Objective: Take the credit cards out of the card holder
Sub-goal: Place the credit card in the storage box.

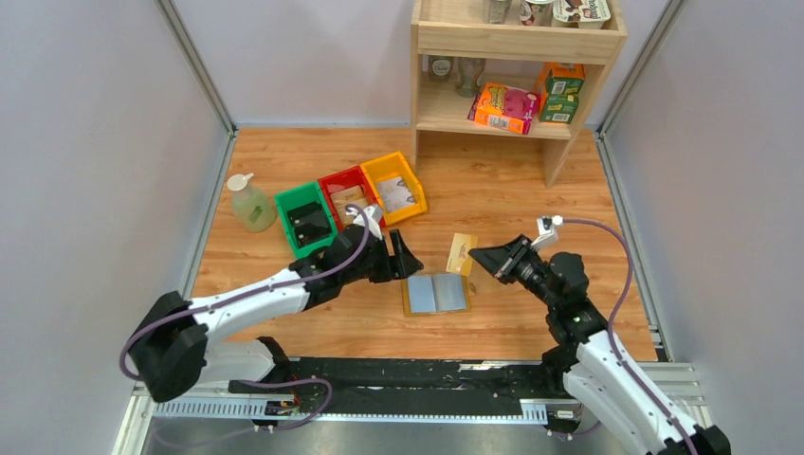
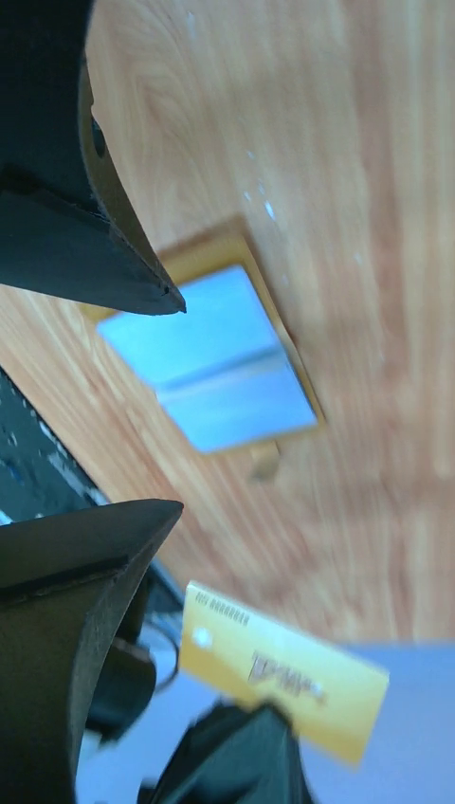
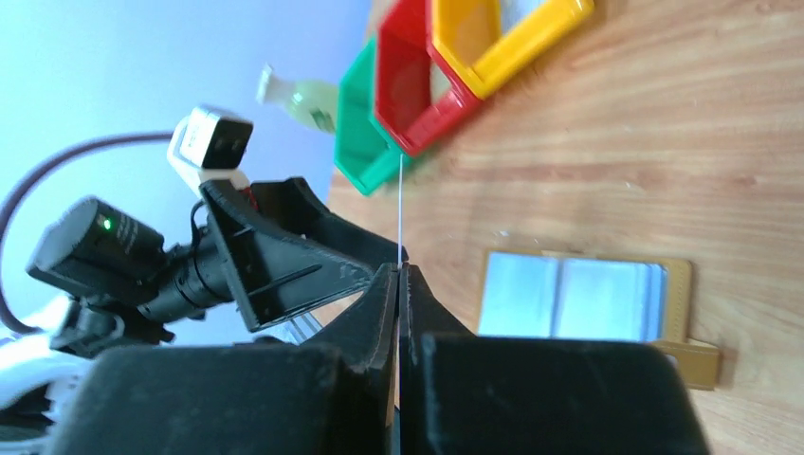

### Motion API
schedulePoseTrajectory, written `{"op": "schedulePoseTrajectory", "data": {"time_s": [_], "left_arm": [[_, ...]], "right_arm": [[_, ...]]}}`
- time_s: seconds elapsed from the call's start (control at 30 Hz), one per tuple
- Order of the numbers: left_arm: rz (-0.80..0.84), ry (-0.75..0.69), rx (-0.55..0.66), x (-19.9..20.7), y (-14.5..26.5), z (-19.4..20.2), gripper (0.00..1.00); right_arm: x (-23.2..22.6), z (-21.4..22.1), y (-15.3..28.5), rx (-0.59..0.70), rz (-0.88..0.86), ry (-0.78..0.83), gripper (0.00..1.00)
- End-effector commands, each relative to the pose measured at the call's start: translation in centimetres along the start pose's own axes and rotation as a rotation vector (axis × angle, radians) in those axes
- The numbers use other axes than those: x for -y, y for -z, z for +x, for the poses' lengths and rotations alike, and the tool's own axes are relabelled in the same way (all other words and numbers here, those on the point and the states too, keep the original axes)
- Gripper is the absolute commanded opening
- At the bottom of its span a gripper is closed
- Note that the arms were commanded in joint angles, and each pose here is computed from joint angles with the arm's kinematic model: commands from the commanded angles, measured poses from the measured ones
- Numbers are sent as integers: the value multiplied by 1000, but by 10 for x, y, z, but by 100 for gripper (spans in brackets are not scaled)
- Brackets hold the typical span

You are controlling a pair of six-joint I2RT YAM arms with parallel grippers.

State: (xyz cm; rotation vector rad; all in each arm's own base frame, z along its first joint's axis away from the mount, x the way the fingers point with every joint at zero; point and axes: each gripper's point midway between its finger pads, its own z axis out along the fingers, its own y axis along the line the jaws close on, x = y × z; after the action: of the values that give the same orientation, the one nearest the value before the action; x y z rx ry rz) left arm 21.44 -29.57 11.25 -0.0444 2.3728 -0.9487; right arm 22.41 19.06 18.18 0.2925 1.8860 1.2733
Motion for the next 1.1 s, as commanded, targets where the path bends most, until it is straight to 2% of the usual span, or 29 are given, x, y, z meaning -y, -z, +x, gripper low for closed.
{"op": "schedulePoseTrajectory", "data": {"time_s": [0.0, 0.13, 0.4, 0.67, 1.07], "left_arm": [[241, 45, 179, 48, 31, -34, 79], [406, 120, 262, 70, 55, -45, 79], [572, 194, 259, 119, 61, -47, 78], [572, 332, 293, 121, 46, -43, 75], [556, 482, 254, 125, 29, -33, 66]], "right_arm": [[-8, -20, 12, 140, 13, -108, 0], [-22, -29, 19, 215, -43, -165, 0], [-37, -32, 18, 291, -87, -215, 0], [-47, -25, 11, 293, -109, -225, 0], [-48, -23, 7, 305, -123, -249, 0]]}}
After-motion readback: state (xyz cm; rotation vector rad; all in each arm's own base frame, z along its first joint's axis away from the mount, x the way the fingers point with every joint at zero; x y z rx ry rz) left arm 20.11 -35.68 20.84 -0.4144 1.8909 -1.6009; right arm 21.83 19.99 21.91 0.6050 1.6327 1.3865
